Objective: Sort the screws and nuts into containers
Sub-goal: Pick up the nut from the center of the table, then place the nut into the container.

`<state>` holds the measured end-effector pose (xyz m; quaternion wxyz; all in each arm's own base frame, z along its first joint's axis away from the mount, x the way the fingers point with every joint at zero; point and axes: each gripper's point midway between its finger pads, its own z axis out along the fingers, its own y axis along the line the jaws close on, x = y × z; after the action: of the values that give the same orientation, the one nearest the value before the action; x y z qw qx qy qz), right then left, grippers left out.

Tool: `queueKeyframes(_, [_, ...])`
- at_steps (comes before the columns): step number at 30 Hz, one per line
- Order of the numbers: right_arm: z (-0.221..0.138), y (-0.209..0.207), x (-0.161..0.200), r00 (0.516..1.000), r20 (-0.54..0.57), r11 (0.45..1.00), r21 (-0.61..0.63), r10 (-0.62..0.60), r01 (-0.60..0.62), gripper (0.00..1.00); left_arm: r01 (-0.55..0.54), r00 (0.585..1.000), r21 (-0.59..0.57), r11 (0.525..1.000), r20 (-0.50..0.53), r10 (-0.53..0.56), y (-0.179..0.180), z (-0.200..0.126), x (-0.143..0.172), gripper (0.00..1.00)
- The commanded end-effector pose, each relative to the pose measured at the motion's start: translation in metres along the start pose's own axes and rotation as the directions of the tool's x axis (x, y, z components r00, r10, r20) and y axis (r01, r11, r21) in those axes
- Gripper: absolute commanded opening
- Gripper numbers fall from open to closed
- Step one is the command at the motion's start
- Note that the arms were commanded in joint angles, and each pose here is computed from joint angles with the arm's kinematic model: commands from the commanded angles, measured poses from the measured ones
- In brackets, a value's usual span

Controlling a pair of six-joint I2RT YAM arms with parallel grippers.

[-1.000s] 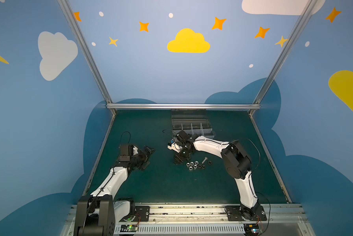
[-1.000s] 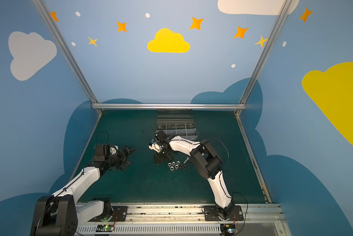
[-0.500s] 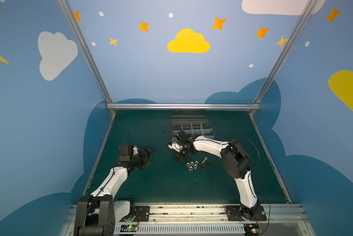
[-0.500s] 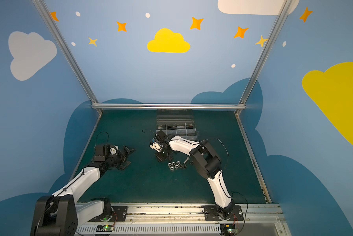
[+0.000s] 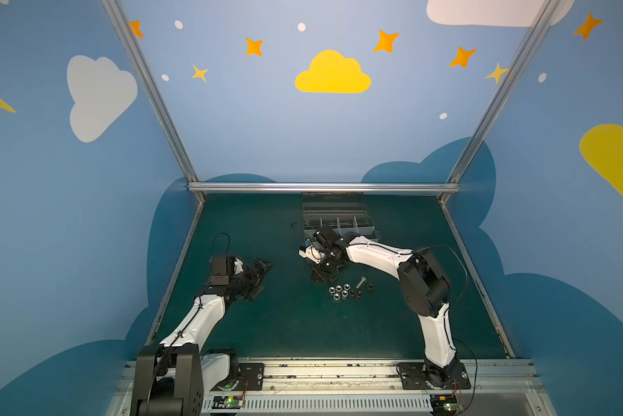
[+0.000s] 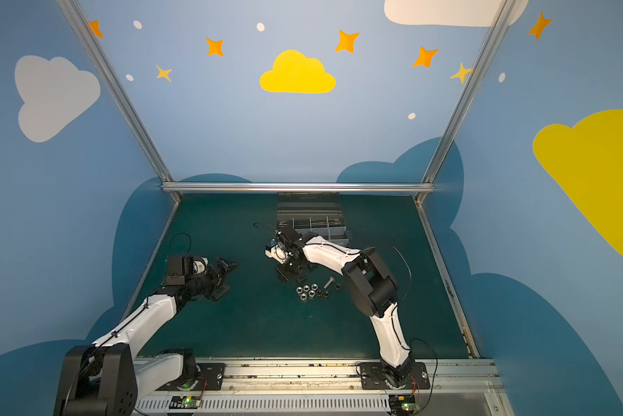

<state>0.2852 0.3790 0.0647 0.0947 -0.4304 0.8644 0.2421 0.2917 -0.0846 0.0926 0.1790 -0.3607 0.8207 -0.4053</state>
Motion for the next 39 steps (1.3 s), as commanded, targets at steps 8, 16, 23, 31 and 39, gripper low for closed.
queueKeyframes(8, [-0.091,-0.035,-0.055,0.982,0.185,0.996,0.092,-0.020,0.003,0.00,-0.008,1.000,0.010,1.000,0.007,0.007,0.000,-0.003,0.000,1.00])
queueKeyframes(16, [-0.092,-0.105,-0.073,0.985,0.172,0.961,0.270,0.007,-0.054,0.00,-0.007,1.000,0.014,1.000,-0.007,0.008,-0.001,-0.002,0.001,1.00])
queueKeyframes(23, [-0.073,-0.148,-0.075,0.987,0.149,0.933,0.346,0.054,-0.103,0.00,-0.008,1.000,0.017,1.000,-0.012,0.009,-0.002,-0.003,0.003,1.00])
queueKeyframes(31, [-0.060,-0.167,-0.069,0.990,0.121,0.921,0.373,0.068,-0.109,0.00,-0.010,1.000,0.019,1.000,-0.024,0.010,-0.002,-0.001,0.004,1.00])
queueKeyframes(39, [-0.058,-0.166,-0.069,0.990,0.122,0.927,0.359,0.071,-0.111,0.00,-0.011,1.000,0.017,1.000,-0.022,0.011,-0.001,0.000,0.004,1.00])
